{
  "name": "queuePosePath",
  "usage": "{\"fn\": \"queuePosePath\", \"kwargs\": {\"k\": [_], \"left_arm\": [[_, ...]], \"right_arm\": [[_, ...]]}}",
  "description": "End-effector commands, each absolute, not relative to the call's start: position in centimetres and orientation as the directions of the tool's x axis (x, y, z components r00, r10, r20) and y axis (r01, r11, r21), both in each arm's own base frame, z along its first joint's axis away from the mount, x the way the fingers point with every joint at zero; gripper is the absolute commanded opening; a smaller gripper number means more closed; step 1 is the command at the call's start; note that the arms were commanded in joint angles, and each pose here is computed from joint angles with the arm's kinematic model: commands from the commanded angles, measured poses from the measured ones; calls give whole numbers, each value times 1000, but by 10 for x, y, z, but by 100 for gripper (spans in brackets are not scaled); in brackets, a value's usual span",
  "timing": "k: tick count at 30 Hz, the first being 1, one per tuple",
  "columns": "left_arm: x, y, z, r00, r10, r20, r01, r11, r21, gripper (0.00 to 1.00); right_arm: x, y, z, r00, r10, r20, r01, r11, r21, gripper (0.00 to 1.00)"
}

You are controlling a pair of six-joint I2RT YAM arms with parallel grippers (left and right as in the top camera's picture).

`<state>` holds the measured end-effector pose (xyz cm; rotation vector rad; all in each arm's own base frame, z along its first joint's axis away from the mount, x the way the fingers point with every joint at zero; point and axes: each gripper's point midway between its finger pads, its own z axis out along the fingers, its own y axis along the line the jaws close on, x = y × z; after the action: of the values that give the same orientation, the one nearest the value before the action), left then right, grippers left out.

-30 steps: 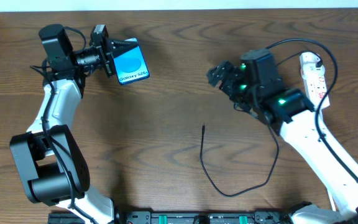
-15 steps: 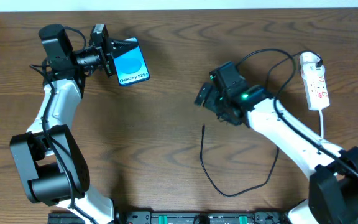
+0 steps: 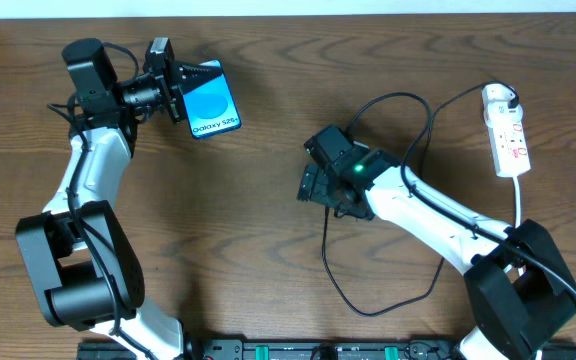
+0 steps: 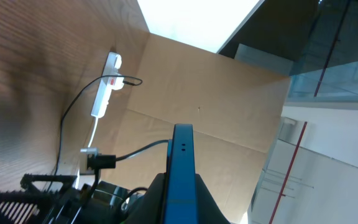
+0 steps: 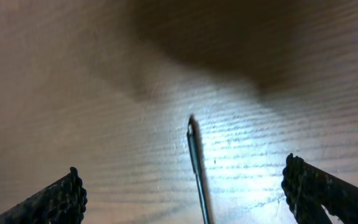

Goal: Plug charger to phone and switch on socket
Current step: 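Lower the right gripper and grasp the black cable's USB-C end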

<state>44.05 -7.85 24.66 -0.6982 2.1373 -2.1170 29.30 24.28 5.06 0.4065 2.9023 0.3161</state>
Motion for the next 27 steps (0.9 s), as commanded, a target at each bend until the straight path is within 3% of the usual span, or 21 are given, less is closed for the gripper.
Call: {"fn": "queuePosePath", "kwargs": {"k": [1, 14, 21, 27], "left_arm": [[434, -81, 258, -918, -319, 234, -235, -35, -971, 7], [434, -81, 258, -918, -319, 234, -235, -35, -971, 7], [434, -81, 258, -918, -319, 234, -235, -35, -971, 8], [434, -81, 258, -918, -319, 234, -236, -35, -971, 7]], "right_arm": [[295, 246, 50, -950, 252, -184, 212, 954, 213, 99], [285, 240, 30, -964, 226, -136, 205, 967, 153, 92], [283, 236, 24, -969, 212, -129, 197, 973, 121, 74], [280, 235, 14, -975, 197, -107, 186, 977, 99, 73]]}}
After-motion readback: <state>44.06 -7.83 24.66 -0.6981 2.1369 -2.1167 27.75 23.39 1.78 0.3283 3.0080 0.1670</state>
